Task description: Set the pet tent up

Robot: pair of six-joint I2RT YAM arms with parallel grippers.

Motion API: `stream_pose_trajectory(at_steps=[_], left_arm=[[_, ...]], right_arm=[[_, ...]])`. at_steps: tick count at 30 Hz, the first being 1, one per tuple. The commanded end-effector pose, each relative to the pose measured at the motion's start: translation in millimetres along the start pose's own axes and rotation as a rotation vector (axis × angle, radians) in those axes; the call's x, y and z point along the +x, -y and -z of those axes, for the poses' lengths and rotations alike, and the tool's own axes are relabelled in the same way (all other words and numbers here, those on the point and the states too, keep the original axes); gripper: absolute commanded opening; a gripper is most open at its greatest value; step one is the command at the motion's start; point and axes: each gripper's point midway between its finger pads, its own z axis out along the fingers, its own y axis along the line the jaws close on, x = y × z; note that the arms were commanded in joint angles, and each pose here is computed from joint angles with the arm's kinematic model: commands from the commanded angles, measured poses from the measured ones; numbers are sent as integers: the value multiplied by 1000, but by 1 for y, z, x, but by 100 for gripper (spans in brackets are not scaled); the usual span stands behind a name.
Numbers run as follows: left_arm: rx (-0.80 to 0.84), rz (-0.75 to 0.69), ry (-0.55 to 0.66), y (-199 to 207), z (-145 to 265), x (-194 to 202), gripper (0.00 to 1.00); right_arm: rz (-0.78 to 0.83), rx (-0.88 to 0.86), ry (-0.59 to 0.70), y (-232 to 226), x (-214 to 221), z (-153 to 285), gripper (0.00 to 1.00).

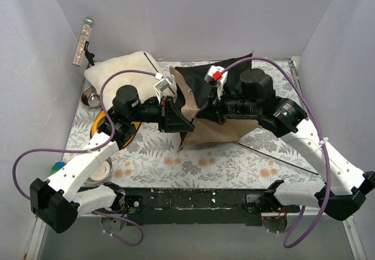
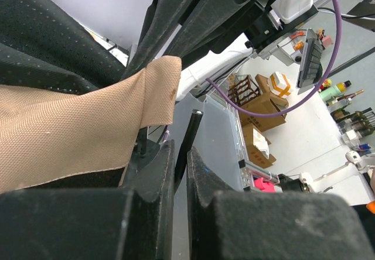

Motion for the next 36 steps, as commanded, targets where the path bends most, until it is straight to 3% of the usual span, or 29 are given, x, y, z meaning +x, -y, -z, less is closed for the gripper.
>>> stream_pose_trajectory(at_steps=[1,25,36], left_arm=[[-125,463,-177,-46,9,75,0],[-169,507,-186,-61,16,88,0],[-164,494,-180,-63,10,73,0]], right_arm=[[232,93,510,-10,-144,63,1],[237,100,518,-11,-142,67,1],[233,30,468,-21,-123,62,1]])
